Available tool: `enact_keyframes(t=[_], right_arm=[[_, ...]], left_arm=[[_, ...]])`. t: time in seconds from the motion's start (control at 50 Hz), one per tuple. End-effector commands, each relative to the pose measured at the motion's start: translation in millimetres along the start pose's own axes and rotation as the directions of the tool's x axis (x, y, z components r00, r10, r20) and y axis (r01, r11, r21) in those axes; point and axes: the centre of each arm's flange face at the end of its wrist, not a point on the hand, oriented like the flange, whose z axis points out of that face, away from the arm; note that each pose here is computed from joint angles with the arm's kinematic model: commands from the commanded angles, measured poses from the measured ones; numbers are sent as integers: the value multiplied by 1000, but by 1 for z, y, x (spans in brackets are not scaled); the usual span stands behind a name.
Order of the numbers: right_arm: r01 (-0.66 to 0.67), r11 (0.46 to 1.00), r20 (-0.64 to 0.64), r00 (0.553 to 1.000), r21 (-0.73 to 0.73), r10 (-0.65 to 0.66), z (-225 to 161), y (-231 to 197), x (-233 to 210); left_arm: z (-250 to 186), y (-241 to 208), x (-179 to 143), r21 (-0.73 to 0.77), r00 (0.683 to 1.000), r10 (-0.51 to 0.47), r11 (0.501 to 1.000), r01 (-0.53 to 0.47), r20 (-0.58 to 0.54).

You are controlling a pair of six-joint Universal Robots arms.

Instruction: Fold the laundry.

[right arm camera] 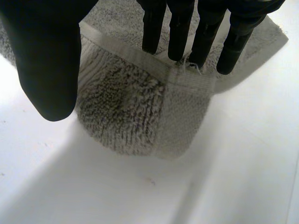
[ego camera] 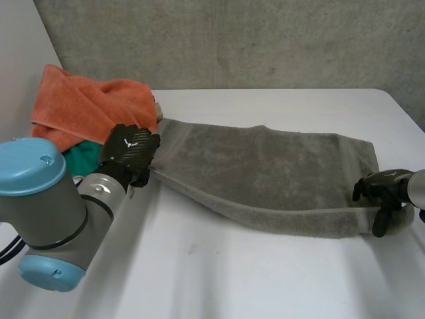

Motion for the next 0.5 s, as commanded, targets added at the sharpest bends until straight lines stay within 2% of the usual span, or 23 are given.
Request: enact_keyframes(t=[0.02, 0.22, 0.3, 0.34, 0.42, 0.5], right_arm=[[7, 999, -33, 999, 36, -6, -12, -8, 6], [20, 1000, -4, 1000, -7, -20, -8, 16, -8], [41, 999, -41, 998, 30, -40, -3, 20, -9], [60, 995, -76, 996, 78, -55, -12, 13, -7], [188, 974, -169, 972, 128, -165, -59, 5, -1], [350, 937, -142, 927, -5, -347, -82, 30, -5]], left_arm=[[2, 0, -3, 2, 1000, 0, 1000, 0, 8], [-1, 6, 1, -22, 1000, -1, 1000, 1, -5], [-8, 10, 4, -53, 1000, 3, 999, -4, -23], [-19, 13, 8, -99, 999, 7, 995, -12, -50], [-54, 8, 6, -203, 992, 53, 976, -75, -116], [-91, 11, 9, -333, 964, 120, 922, -197, -236]])
